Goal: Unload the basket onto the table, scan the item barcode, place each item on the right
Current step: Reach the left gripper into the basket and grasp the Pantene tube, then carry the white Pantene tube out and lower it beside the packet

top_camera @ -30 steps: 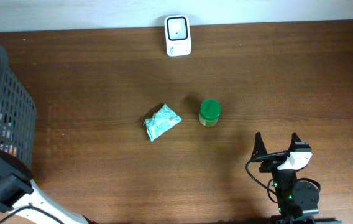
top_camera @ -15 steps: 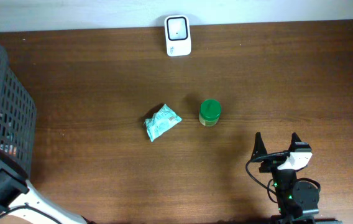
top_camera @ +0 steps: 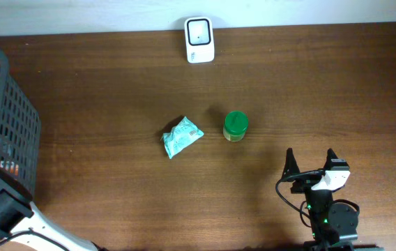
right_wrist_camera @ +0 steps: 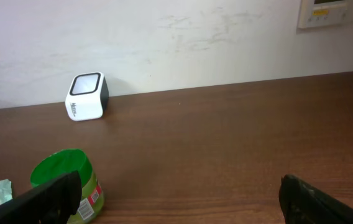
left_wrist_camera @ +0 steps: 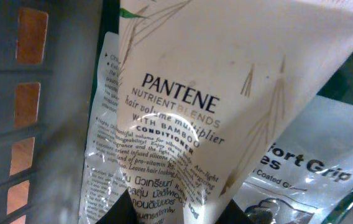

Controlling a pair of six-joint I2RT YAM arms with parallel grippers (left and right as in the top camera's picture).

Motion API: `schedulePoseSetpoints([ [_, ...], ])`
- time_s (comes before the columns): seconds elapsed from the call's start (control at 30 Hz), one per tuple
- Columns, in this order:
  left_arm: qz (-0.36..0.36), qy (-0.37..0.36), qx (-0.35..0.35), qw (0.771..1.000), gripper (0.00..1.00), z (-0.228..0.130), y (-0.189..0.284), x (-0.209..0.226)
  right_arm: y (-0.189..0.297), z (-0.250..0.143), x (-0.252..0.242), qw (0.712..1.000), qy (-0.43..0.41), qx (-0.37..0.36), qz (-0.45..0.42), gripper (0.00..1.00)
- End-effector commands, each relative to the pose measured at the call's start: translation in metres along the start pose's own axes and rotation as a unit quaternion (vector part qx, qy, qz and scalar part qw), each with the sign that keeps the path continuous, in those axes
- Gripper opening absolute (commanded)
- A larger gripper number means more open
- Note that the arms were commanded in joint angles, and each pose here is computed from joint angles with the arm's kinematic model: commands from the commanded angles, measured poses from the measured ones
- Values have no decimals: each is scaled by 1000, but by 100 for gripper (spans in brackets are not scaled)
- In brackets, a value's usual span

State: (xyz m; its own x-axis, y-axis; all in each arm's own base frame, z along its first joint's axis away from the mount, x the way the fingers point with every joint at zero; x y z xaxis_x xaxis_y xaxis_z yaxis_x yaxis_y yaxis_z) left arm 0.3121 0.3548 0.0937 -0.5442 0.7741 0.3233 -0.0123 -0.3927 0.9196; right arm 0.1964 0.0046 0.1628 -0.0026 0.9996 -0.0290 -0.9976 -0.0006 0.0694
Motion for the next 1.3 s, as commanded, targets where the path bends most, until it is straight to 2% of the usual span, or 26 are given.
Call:
schedulePoseSetpoints([
  [0.0,19,5,6,1000,8,-3,8,11,0,-3,1,1000,-3,3,2,98],
  [0.1,29,51,-44,997,2,13,44,22,0,-3,1,1000,-3,3,2,98],
  [0.2,25,86,-102,991,0,30,88,28,0,-3,1,1000,-3,3,2,98],
  [0.3,-4,85,-163,983,0,42,132,22,0,-3,1,1000,-3,3,2,98],
  [0.47,-5,80,-265,961,0,50,215,15,0,-3,1,1000,-3,3,2,98],
  [0.57,-8,79,-334,939,0,49,268,10,0,-3,1,1000,-3,3,2,98],
  [0.73,-36,99,-450,887,0,37,359,-1,0,-3,1,1000,-3,3,2,98],
  [0.8,-75,111,-488,862,0,24,397,-17,0,-3,1,1000,-3,3,2,98],
  [0.87,-131,76,-513,845,0,11,426,-47,0,-3,1,1000,-3,3,2,98],
  [0.97,-222,-4,-517,827,0,-12,453,-105,0,-3,1,1000,-3,3,2,98],
  [1.03,-264,-56,-496,825,0,-29,459,-143,0,-3,1,1000,-3,3,2,98],
  [1.13,-301,-124,-433,840,0,-58,450,-195,0,-3,1,1000,-3,3,2,98],
  [1.27,-326,-167,-314,876,0,-91,416,-254,0,-3,1,1000,-3,3,2,98],
])
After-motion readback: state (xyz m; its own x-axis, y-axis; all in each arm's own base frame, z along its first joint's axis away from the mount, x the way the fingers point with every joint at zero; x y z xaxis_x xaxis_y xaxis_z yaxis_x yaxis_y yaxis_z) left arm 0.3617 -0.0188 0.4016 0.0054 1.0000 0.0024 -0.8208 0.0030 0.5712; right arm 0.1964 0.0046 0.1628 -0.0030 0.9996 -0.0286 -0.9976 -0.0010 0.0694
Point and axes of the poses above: each gripper's point midway between its finger pads, its own y axis back along the fingers, its own x axis along the line the jaws close on, z = x × y, the point moved 5 cm from there along y, back along the fingers, and after that the axes turned 9 degrees about y, right-handed, at the moved point
